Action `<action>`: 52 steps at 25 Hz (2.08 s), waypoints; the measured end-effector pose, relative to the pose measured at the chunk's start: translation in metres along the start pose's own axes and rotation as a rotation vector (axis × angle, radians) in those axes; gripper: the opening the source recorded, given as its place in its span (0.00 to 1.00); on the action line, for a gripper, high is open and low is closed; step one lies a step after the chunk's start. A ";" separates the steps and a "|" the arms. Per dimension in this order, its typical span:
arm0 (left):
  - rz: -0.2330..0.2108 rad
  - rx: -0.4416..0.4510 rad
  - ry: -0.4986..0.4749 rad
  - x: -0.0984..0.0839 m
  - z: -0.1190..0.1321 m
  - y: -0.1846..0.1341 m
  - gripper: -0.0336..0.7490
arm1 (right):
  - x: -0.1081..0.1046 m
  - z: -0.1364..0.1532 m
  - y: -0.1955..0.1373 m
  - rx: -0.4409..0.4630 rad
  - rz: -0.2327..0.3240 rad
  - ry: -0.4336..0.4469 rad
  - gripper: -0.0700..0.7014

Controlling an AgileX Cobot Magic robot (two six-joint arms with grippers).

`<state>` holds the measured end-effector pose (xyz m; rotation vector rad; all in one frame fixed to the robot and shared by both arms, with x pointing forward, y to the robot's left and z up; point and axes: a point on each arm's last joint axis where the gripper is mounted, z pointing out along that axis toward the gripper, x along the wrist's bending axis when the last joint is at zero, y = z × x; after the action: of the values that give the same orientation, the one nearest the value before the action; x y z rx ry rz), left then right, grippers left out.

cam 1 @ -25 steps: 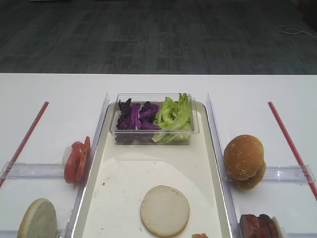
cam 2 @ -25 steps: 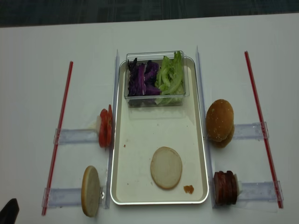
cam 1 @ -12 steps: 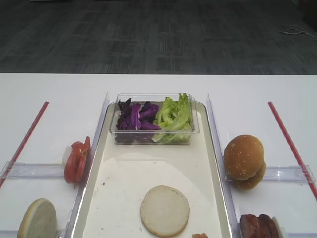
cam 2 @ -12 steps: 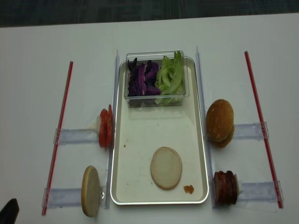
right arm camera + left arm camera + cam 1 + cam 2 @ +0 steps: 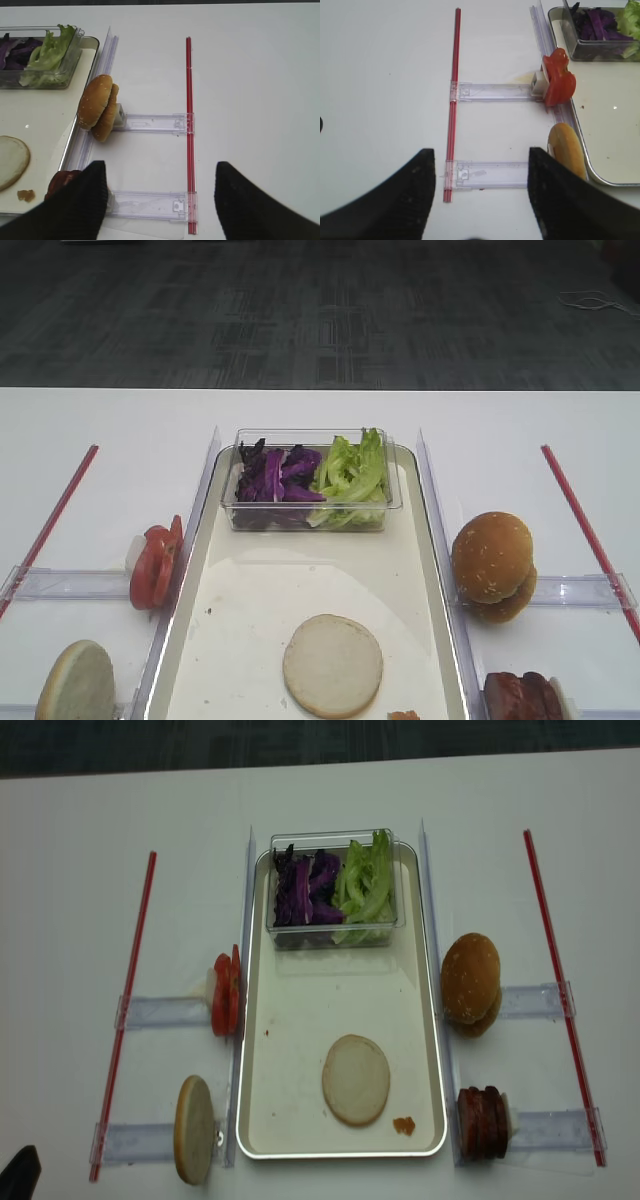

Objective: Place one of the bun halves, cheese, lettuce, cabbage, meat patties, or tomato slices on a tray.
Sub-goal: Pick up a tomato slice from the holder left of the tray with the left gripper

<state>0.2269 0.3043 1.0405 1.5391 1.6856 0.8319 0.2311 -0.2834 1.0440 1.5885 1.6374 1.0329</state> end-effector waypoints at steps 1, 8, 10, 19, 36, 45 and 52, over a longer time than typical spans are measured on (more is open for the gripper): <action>0.000 0.000 0.000 0.000 0.000 0.000 0.58 | 0.000 0.000 0.000 0.000 0.000 0.000 0.70; 0.000 0.000 0.000 0.000 0.000 0.000 0.58 | 0.000 0.000 0.000 0.002 0.000 0.000 0.70; 0.000 0.000 0.000 0.000 0.000 0.000 0.58 | 0.000 0.000 0.000 0.002 0.000 0.000 0.70; 0.000 0.000 0.000 0.000 0.000 0.000 0.58 | 0.000 0.000 0.000 0.002 0.000 0.000 0.70; 0.000 0.000 0.000 0.000 0.000 0.000 0.58 | 0.000 0.000 0.000 0.002 0.000 0.000 0.70; 0.000 0.000 0.000 0.000 0.000 0.000 0.58 | 0.000 0.000 0.000 0.002 0.000 0.000 0.70; 0.000 0.000 0.000 0.000 0.000 0.000 0.58 | 0.000 0.000 0.000 0.002 0.000 0.000 0.70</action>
<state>0.2269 0.3043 1.0405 1.5391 1.6856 0.8319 0.2310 -0.2834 1.0439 1.5897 1.6389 1.0318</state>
